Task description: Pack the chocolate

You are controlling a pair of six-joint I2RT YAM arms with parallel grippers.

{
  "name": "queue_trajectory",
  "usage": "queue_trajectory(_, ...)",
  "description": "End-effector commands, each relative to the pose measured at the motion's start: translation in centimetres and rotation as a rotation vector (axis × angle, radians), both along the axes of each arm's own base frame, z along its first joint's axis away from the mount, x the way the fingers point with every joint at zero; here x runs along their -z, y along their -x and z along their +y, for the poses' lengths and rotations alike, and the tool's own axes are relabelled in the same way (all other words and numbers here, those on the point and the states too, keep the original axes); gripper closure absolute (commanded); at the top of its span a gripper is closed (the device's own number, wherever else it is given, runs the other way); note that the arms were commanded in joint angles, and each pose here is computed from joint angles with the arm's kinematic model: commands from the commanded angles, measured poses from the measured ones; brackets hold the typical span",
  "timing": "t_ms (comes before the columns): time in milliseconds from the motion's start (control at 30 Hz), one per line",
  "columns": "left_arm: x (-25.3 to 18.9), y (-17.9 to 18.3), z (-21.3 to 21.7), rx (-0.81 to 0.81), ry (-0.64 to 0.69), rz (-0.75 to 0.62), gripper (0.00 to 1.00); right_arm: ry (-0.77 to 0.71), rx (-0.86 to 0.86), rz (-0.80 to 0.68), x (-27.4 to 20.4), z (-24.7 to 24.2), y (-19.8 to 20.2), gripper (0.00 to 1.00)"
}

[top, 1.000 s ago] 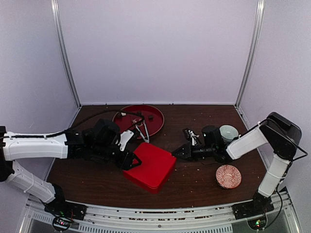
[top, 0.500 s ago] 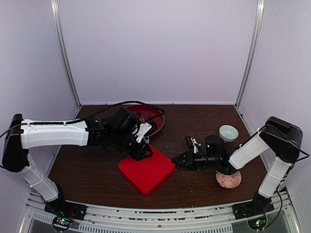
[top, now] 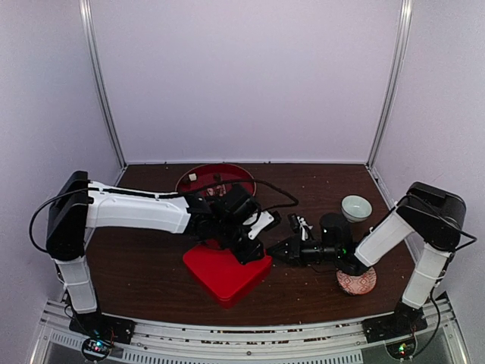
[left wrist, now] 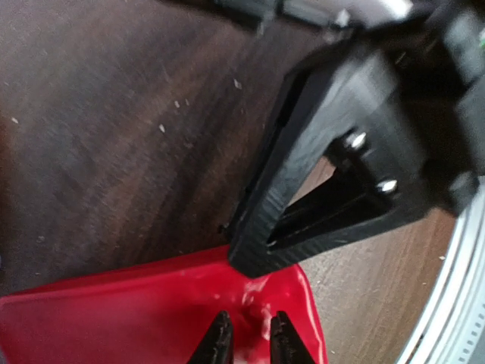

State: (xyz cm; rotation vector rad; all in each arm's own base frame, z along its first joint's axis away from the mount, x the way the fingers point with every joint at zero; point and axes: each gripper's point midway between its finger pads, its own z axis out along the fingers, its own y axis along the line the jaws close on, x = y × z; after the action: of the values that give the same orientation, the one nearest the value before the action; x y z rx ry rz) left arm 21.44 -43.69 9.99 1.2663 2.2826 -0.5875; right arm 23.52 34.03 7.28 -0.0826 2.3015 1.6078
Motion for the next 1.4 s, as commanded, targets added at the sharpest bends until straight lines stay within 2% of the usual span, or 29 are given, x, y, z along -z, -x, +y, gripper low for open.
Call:
queue_trajectory(0, 3.7, 0.5, 0.2, 0.023, -0.087, 0.035, 0.81, 0.21, -0.014, 0.249, 8.1, -2.5, 4.0, 0.95)
queue_trajectory(100, 4.8, 0.9, 1.0, 0.018, -0.118, 0.057, 0.82, 0.213, -0.009, 0.253, 8.4, -2.7, 4.1, 0.95)
queue_trajectory(267, 0.9, 0.0, 1.5, -0.017, -0.065, -0.001, 0.82, 0.214, -0.009, 0.248, 8.4, -2.7, 4.1, 0.95)
queue_trajectory(400, -3.0, -3.1, 3.6, -0.125, -0.004, -0.061, 0.81, 0.223, -0.014, 0.237, 8.3, -2.7, 4.0, 0.95)
queue_trajectory(533, -5.1, -6.9, 6.9, -0.259, 0.029, -0.117, 0.8, 0.25, -0.02, 0.218, 8.4, -2.9, 4.0, 0.93)
queue_trajectory(767, -3.5, -9.9, 8.8, -0.323, 0.002, -0.116, 0.8, 0.299, -0.026, 0.194, 8.7, -3.3, 3.9, 0.92)
queue_trajectory(1100, 3.8, -11.3, 8.8, -0.346, -0.129, 0.002, 0.81, 0.308, -0.036, 0.203, 9.3, -3.5, 4.2, 0.92)
queue_trajectory(1267, 1.3, -11.1, 8.8, -0.342, -0.081, -0.025, 0.82, 0.292, -0.038, 0.179, 8.4, -3.4, 4.0, 0.89)
queue_trajectory(1367, -1.4, -10.2, 7.9, -0.287, -0.026, -0.066, 0.8, 0.249, -0.038, 0.146, 6.9, -2.9, 3.7, 0.81)
